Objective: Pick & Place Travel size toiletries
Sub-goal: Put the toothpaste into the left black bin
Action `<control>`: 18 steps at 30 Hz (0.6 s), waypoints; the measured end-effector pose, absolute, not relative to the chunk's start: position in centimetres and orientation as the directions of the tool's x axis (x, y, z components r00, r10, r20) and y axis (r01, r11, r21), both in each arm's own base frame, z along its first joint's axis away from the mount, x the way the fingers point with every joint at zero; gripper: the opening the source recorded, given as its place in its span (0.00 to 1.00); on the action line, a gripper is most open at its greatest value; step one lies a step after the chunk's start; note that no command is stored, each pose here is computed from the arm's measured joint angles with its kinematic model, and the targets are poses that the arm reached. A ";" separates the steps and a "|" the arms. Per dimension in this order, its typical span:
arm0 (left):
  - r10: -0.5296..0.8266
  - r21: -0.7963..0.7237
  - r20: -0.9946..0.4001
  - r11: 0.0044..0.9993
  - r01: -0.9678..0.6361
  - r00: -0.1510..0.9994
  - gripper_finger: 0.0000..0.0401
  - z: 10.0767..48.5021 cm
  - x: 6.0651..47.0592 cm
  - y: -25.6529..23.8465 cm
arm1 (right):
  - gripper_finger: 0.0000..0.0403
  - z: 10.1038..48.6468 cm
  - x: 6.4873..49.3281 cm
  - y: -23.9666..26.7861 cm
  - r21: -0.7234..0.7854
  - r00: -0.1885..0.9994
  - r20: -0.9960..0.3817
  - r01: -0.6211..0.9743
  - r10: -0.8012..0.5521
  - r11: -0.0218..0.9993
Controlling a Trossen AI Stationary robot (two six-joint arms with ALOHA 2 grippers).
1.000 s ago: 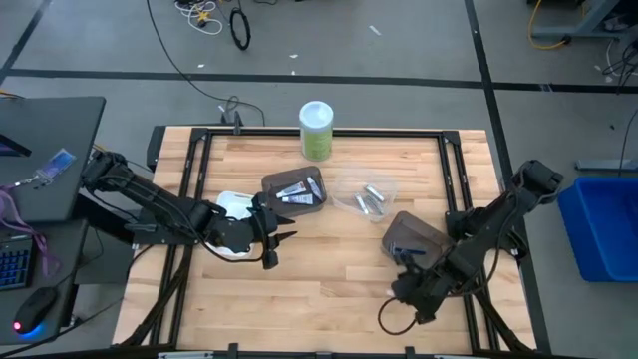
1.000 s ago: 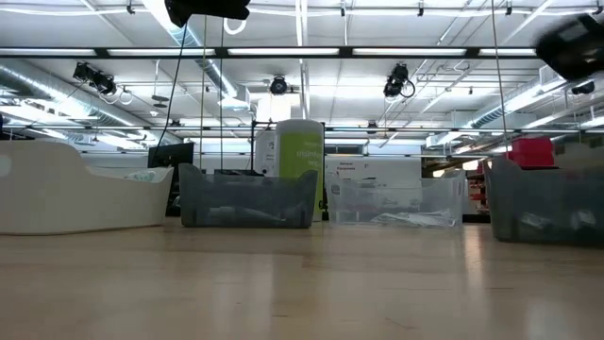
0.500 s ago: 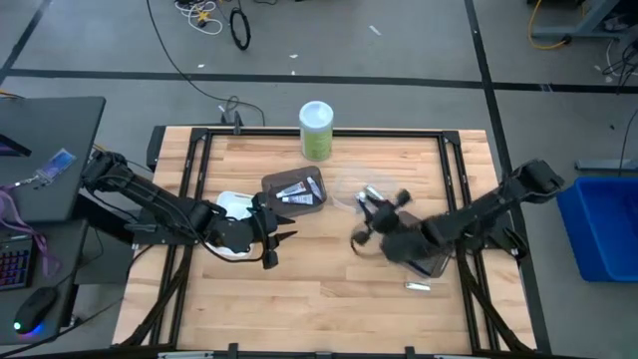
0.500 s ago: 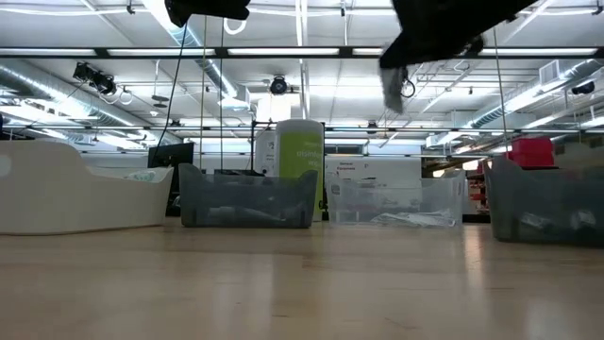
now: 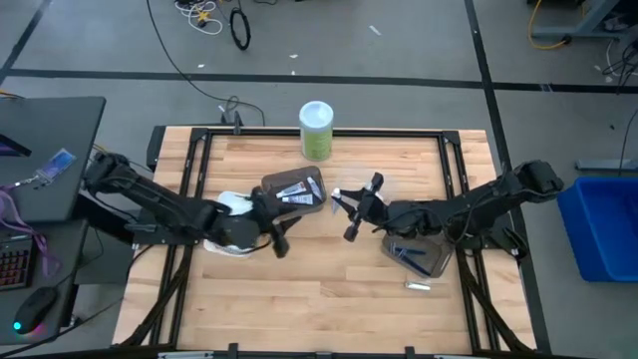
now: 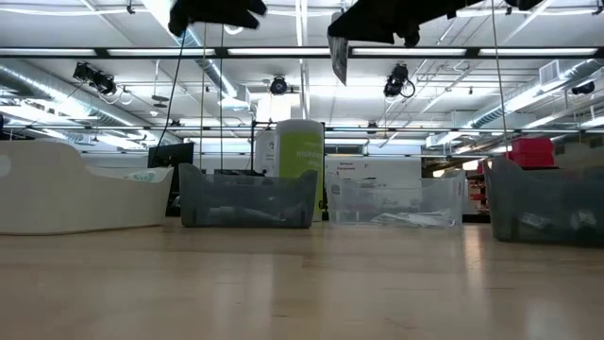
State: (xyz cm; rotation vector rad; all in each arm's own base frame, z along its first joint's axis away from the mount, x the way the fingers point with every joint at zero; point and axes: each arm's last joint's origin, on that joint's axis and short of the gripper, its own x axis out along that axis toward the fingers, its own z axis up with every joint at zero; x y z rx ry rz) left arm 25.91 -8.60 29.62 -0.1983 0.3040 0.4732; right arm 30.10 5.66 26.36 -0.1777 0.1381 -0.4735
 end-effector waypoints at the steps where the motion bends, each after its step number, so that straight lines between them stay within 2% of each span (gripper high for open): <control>1: 0.426 -0.121 -0.331 0.866 -0.486 0.842 0.32 29.3 26.4 -8.5 | 0.19 26.3 30.1 5.7 -0.216 0.881 -0.092 0.438 -0.465 0.873; 7: 0.466 -0.050 -0.279 0.866 -0.497 0.840 0.32 26.0 31.3 -8.0 | 0.19 26.0 30.1 5.6 -0.230 0.877 -0.117 0.433 -0.466 0.872; 13: 0.421 -0.153 -0.217 0.876 -0.457 0.881 0.32 23.6 34.6 -7.1 | 0.19 26.0 30.0 5.6 -0.207 0.870 -0.124 0.448 -0.478 0.869; 18: 0.473 -0.213 -0.218 0.831 -0.514 0.854 0.32 23.0 35.1 -5.8 | 0.19 25.9 30.0 5.5 -0.169 0.859 -0.127 0.474 -0.496 0.864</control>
